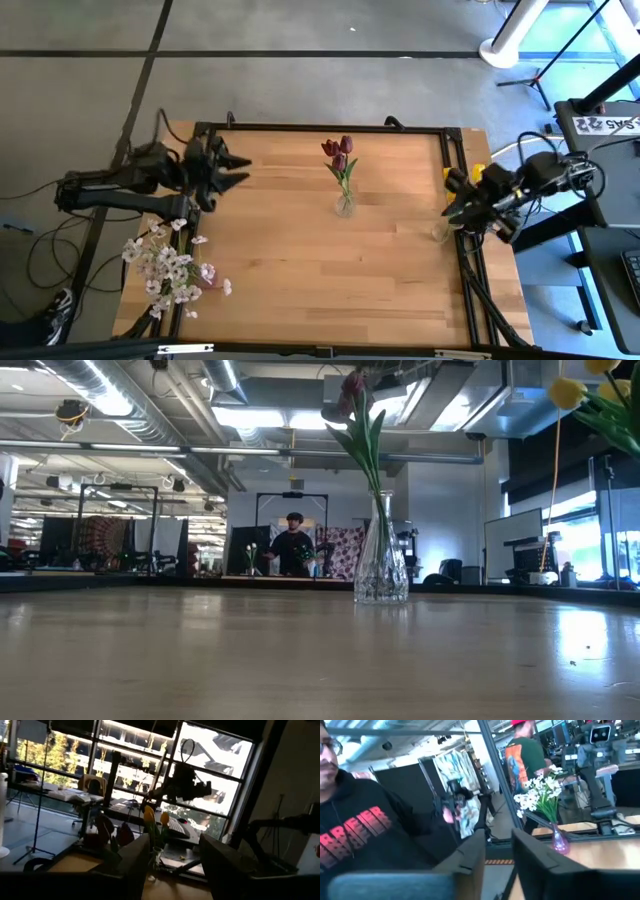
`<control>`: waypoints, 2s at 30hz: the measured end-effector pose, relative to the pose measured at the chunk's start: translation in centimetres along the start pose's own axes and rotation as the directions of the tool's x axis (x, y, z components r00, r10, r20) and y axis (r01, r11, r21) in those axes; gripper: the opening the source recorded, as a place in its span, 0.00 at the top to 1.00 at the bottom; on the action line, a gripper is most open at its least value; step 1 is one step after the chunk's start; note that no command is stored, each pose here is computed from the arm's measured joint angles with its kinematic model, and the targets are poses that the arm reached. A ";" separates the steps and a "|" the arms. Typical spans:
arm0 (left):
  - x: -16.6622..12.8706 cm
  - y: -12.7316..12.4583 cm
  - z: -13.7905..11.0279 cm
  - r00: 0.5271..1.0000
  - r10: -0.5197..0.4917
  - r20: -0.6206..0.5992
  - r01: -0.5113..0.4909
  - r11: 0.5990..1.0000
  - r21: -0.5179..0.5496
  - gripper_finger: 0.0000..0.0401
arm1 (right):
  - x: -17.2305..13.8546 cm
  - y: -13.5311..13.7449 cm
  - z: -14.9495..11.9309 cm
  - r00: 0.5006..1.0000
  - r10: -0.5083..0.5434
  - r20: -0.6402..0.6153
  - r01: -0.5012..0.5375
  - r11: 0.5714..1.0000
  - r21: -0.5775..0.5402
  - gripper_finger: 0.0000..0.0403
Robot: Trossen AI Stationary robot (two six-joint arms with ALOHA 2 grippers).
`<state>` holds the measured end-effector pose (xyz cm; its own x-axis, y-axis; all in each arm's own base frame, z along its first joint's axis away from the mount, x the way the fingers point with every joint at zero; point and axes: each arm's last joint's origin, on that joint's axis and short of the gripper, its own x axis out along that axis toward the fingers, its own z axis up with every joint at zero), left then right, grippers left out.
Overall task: Sort flowers into vase by color
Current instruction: Return to Home Position
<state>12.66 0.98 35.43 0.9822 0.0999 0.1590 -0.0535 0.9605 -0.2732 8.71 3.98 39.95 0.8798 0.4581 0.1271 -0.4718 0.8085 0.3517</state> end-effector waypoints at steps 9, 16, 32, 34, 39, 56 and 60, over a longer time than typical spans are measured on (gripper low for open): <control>-2.1 2.1 -6.2 1.000 0.012 -0.009 -0.011 0.993 0.116 0.58 | 4.0 -0.6 -1.3 0.996 0.059 -0.074 -0.050 0.991 0.122 0.97; -4.9 3.0 -9.6 0.998 -0.026 0.064 0.018 0.992 0.124 0.58 | 5.4 0.2 -1.5 0.992 0.114 -0.050 -0.104 0.980 0.172 0.99; -5.9 4.2 -14.4 0.999 -0.037 0.029 0.035 0.997 0.068 0.58 | 6.7 2.2 -9.0 0.972 0.236 0.020 -0.237 0.963 0.127 0.99; -5.9 4.2 -14.6 0.999 -0.036 0.029 0.034 0.998 0.057 0.58 | 6.5 2.2 -10.1 0.967 0.253 0.021 -0.253 0.958 0.133 0.99; -5.9 4.4 -15.2 0.999 -0.031 0.010 0.031 1.000 0.002 0.58 | 6.1 1.9 -12.3 0.960 0.280 0.007 -0.273 0.932 0.237 1.00; -5.8 4.5 -15.3 1.000 -0.021 0.011 0.021 1.000 -0.011 0.58 | 4.5 0.2 -17.9 0.944 0.330 -0.008 -0.322 0.928 0.190 1.00; -5.8 4.5 -15.4 1.000 -0.021 0.010 0.021 1.000 -0.011 0.58 | 4.1 -1.8 -19.1 0.948 0.317 -0.017 -0.309 0.934 0.179 1.00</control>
<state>9.44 0.70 18.70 0.9813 0.0824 0.1740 -0.0309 0.9595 -0.2801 12.07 11.42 22.13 0.6835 0.6971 0.2162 -0.7023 0.5475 0.4549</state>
